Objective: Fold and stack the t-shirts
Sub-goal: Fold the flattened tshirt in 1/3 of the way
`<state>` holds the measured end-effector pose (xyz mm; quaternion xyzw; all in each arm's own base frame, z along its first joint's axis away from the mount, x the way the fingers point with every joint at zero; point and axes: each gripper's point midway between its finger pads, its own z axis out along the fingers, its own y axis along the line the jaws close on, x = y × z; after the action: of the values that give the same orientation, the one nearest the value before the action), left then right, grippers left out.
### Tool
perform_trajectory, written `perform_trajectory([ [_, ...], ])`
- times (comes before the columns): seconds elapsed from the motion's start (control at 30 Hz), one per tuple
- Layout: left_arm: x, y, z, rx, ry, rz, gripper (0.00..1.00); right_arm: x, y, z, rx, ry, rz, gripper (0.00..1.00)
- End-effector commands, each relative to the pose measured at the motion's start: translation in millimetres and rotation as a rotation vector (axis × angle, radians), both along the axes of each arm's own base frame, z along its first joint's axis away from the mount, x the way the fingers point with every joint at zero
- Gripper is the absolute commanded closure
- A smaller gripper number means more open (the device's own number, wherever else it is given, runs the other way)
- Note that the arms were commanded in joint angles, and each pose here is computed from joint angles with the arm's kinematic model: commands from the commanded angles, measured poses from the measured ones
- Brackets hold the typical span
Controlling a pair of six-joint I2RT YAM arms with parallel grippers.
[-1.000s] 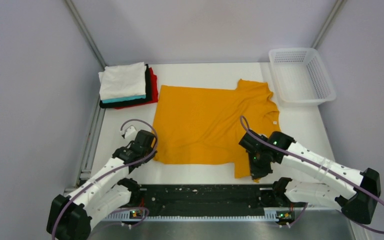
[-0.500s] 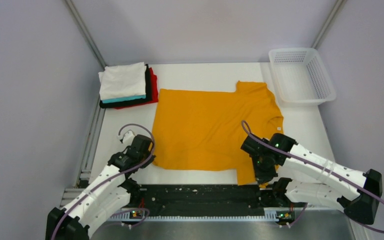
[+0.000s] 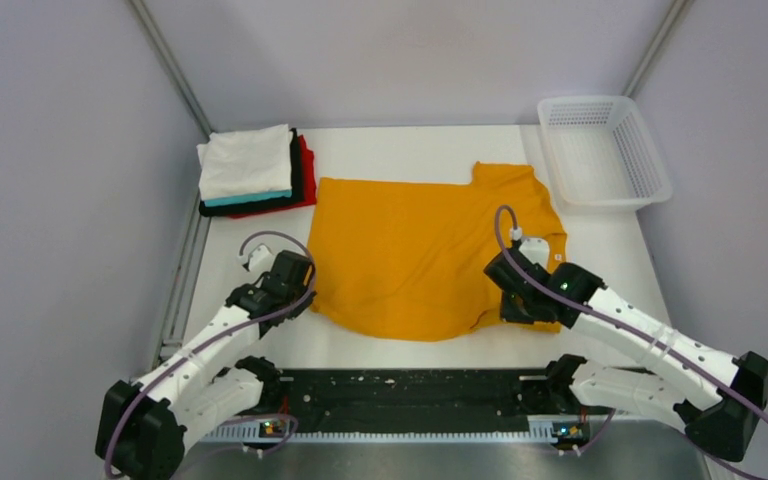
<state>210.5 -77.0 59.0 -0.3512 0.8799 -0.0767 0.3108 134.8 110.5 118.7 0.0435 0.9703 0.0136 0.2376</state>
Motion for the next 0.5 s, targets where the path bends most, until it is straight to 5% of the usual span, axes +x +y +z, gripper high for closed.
perform_trajectory([
  [0.0,35.4,2.1,29.9,-0.026,-0.105,0.116,1.0,57.5,-2.5,34.9,0.014,-0.252,-0.11,1.0],
  [0.47,85.5,0.6,31.6,-0.02,-0.062,0.2,1.0,141.2,-18.6,54.5,0.026,-0.504,-0.201,1.0],
])
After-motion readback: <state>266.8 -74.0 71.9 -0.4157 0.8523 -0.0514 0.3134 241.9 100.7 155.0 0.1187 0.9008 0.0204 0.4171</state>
